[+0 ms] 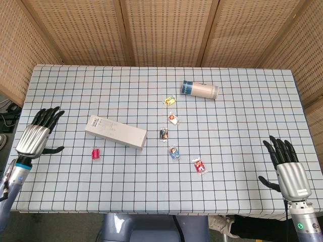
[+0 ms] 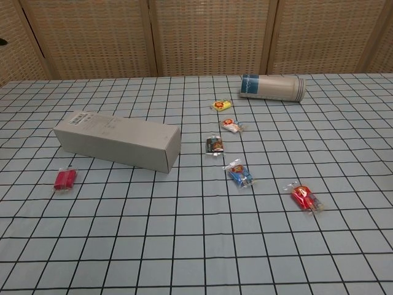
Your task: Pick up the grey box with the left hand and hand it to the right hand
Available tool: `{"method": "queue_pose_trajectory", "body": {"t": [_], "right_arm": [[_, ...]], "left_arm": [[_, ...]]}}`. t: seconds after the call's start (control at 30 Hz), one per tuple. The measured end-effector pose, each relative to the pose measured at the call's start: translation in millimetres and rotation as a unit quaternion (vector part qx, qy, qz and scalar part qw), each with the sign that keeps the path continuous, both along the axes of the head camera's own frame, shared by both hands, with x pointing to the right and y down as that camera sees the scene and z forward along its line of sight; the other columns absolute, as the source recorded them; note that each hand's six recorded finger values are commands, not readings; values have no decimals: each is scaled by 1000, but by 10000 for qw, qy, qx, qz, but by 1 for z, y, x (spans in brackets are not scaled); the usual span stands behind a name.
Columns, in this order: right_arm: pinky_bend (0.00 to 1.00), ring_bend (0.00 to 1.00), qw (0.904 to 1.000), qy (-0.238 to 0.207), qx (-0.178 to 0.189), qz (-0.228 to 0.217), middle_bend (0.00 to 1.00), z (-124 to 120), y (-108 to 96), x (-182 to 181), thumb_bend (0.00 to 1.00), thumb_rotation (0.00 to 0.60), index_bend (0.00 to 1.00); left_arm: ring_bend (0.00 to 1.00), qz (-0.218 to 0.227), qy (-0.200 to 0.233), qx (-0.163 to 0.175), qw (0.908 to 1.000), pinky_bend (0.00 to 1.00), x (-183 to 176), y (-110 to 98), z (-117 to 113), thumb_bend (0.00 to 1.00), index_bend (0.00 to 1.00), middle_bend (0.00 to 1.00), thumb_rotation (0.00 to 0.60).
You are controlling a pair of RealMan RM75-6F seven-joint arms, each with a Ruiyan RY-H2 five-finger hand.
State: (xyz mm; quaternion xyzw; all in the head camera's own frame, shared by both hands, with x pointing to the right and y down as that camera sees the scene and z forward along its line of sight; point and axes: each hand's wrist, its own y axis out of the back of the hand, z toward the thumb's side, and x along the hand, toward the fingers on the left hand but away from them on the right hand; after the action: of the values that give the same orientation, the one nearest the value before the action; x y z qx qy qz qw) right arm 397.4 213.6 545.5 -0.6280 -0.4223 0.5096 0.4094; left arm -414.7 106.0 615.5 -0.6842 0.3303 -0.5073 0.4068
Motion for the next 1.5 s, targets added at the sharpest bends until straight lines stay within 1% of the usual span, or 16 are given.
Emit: {"method": "queue_pose_trajectory", "body": {"t": [0.1,0.13,0.23,0.3,0.43,0.53,0.63,0.73,0.77,0.8,0.83,0.93,1.03,1.2,1.27,1.5], "right_arm": [[0,0,9999,64,12,80,0,1,-2,4,0,600,0],[0,0,9999,86,19,104,0,1,-2,5,0,600,0],[0,0,9997,155,41,197,0,1,-4,10,0,600,0],[0,0,9994,209,53,269,0,1,-5,15,0,600,0],[0,0,9989,307,28,347,0,4,-7,20,0,600,0],[0,0,9986,364,-13,375,0,8,-7,22,0,600,0],[0,0,9983,401,-41,412,0,10,-8,24,0,600,0],[0,0,9982,416,-67,433,0,13,-9,26,0,600,0],[0,0,9981,418,-71,437,0,13,-9,26,0,600,0],[0,0,9981,418,-73,444,0,14,-9,26,0,600,0],[0,0,9981,415,-73,448,0,14,-9,26,0,600,0],[0,0,9981,389,-72,466,0,13,-10,27,0,600,0],[0,0,9982,364,-62,474,0,12,-10,28,0,600,0],[0,0,9984,315,-61,466,0,11,-10,27,0,600,0],[0,0,9985,291,-69,453,0,11,-9,26,0,600,0],[0,0,9994,123,-172,282,0,12,-11,12,0,600,0]], "left_arm": [[0,301,-189,-246,9991,0,17,-17,18,0,0,0,600],[0,421,-269,-376,9980,0,25,-23,27,0,0,0,600],[0,694,-467,-707,9940,0,44,-35,52,0,0,0,600],[0,804,-573,-847,9915,0,54,-41,67,0,0,0,600],[0,954,-760,-973,9878,0,73,-51,97,0,0,0,600],[0,1000,-803,-1060,9861,0,87,-55,116,0,0,0,600],[0,991,-749,-1186,9851,0,102,-54,132,0,0,0,600],[15,1018,-781,-1239,9840,4,110,-55,141,0,16,12,600],[47,1021,-799,-1246,9837,23,111,-55,143,0,55,44,600],[116,1014,-812,-1254,9836,81,112,-56,145,0,144,117,600],[208,998,-821,-1257,9836,162,114,-56,147,0,265,220,600],[388,967,-854,-1231,9840,339,115,-59,151,0,518,441,600],[467,954,-835,-1201,9846,407,117,-59,151,0,631,534,600],[477,924,-605,-912,9897,416,120,-63,140,2,646,545,600],[477,932,-432,-759,9918,416,122,-64,130,2,646,545,600],[477,972,97,-656,9931,416,137,-59,104,2,646,545,600]]}}
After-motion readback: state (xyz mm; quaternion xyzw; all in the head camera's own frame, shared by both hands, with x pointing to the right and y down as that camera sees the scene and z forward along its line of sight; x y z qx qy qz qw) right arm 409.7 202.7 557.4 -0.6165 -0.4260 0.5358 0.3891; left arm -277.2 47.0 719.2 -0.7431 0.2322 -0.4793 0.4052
